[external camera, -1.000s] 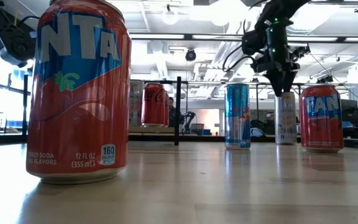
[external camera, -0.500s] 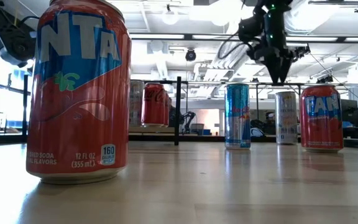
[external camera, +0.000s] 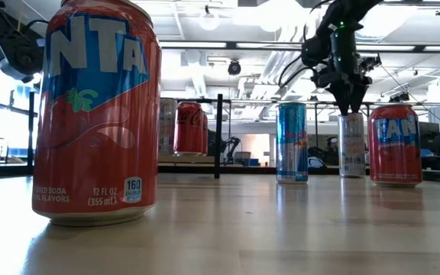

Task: Place canned beverage on shelf
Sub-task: Put the white yellow soda can aligned with the other white yellow soda can on the shelf

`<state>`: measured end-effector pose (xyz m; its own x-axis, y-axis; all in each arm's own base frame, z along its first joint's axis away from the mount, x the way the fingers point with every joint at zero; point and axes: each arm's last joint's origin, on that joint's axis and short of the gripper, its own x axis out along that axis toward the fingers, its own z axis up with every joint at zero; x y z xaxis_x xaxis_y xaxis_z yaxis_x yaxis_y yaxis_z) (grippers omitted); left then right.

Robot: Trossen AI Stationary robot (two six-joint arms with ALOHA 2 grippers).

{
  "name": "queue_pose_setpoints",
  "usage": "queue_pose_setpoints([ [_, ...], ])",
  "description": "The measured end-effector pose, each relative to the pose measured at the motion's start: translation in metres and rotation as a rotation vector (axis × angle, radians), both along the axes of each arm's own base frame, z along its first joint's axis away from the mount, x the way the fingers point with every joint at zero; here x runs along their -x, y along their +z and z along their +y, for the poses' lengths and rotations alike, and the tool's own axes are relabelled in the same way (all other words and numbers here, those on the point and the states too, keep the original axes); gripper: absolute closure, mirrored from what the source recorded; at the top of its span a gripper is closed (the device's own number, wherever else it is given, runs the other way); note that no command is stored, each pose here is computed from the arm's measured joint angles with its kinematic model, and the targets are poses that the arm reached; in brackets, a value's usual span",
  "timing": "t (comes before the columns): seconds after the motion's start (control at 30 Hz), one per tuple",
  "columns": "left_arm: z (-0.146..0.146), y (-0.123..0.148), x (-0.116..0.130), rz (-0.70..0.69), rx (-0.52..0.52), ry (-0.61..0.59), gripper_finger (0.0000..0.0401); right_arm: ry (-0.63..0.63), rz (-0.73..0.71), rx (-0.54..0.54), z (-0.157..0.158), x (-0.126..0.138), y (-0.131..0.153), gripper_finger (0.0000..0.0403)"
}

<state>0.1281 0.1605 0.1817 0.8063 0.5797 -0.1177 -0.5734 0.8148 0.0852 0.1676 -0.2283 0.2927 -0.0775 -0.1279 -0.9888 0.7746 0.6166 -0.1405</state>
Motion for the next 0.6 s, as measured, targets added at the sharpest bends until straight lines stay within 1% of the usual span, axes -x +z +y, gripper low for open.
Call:
queue_pose_setpoints([
  [0.2,0.0,0.0,0.0,0.0,0.0,0.0,0.0401,0.012,-0.024,0.027,-0.003,-0.002,0.0,0.0142],
  [0.33,0.0,0.0,0.0,0.001,0.001,0.0,0.0401,0.019,-0.027,0.024,-0.003,-0.002,0.0,0.0142],
  [0.6,0.0,-0.001,0.0,0.006,0.007,0.0,0.0401,0.017,0.054,0.038,-0.002,0.003,-0.016,0.0142],
])
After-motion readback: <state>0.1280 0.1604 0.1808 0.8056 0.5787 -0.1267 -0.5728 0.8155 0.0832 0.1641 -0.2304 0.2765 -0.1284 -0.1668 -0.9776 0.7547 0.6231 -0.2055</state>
